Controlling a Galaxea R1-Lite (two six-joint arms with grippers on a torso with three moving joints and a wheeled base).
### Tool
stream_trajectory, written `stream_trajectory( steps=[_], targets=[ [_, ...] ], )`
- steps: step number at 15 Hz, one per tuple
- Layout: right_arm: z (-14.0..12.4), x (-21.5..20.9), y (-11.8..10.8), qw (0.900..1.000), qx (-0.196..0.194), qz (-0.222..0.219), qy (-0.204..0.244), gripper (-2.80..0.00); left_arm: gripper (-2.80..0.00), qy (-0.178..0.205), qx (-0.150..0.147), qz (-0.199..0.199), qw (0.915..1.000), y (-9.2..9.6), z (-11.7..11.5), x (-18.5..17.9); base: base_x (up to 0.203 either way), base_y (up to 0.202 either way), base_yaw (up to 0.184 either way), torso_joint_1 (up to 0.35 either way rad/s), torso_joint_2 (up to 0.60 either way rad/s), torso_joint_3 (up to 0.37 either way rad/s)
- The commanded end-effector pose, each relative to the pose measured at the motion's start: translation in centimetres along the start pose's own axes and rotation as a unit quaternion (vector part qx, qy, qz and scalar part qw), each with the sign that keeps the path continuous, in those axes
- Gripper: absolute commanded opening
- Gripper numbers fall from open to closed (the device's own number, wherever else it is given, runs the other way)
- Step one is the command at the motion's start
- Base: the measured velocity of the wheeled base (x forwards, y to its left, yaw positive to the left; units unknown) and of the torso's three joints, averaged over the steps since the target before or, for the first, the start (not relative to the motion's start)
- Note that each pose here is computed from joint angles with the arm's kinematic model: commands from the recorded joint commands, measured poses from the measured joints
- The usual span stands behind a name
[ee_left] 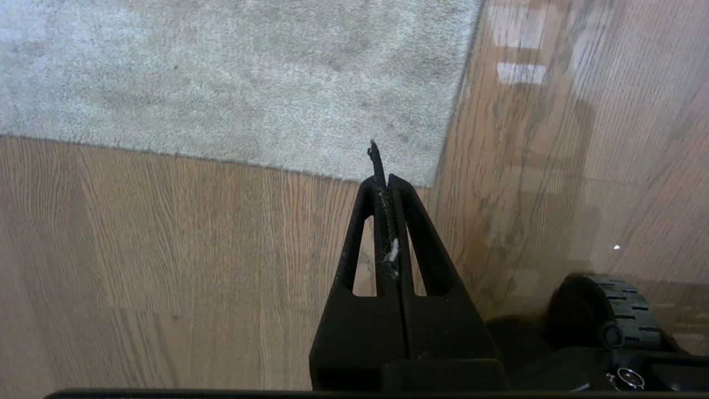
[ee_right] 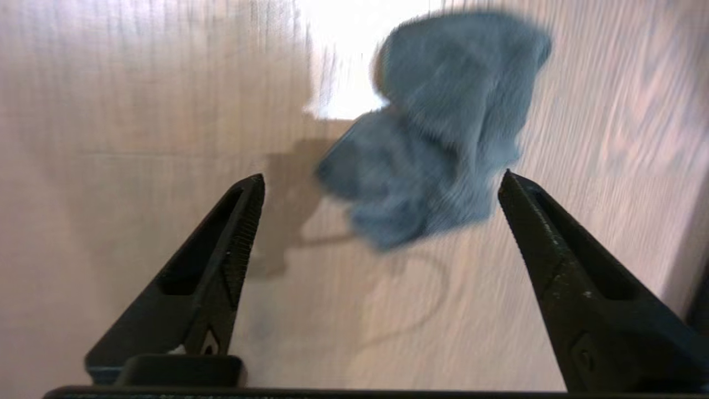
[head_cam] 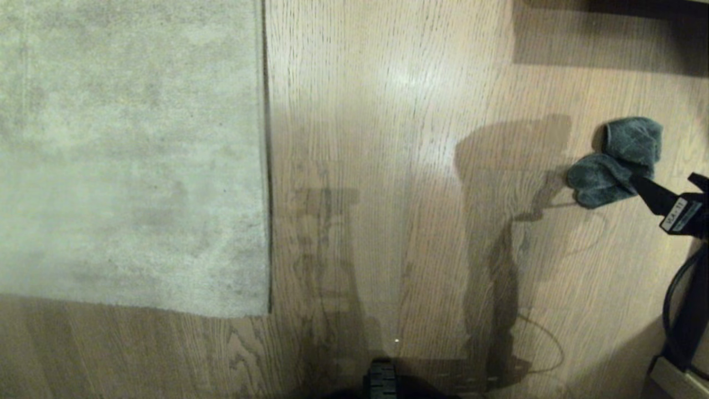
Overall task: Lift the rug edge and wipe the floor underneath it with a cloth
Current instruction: Pick up the rag
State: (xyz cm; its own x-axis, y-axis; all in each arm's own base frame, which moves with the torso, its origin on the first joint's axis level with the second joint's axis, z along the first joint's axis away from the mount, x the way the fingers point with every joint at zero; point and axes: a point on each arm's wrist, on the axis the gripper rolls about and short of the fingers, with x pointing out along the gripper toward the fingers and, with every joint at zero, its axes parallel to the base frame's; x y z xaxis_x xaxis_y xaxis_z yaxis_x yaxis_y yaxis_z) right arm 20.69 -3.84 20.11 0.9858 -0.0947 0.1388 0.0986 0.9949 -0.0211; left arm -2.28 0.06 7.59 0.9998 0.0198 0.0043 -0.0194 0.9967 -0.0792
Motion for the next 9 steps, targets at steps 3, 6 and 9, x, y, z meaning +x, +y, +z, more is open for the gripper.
stream_trajectory(
  steps=[3,6,9],
  targets=[
    [-1.6,3.6,-2.1,1.000,-0.023,0.001,0.004,0.00,-2.80,0.001,0.000,0.000,1.0000,0.0,0.0,0.0,0.000,0.000,0.000,0.000,0.00,0.000],
    [-1.8,5.5,-3.8,0.999,-0.038,-0.009,-0.001,0.00,-2.80,0.001,0.000,0.001,1.0000,0.0,0.0,0.0,0.000,0.000,0.000,0.000,0.00,0.000],
    [-1.9,6.9,-5.3,0.999,-0.043,0.018,-0.008,0.00,-2.80,0.001,0.000,0.000,1.0000,0.0,0.0,0.0,0.000,0.000,0.000,0.000,0.00,0.000]
  ],
)
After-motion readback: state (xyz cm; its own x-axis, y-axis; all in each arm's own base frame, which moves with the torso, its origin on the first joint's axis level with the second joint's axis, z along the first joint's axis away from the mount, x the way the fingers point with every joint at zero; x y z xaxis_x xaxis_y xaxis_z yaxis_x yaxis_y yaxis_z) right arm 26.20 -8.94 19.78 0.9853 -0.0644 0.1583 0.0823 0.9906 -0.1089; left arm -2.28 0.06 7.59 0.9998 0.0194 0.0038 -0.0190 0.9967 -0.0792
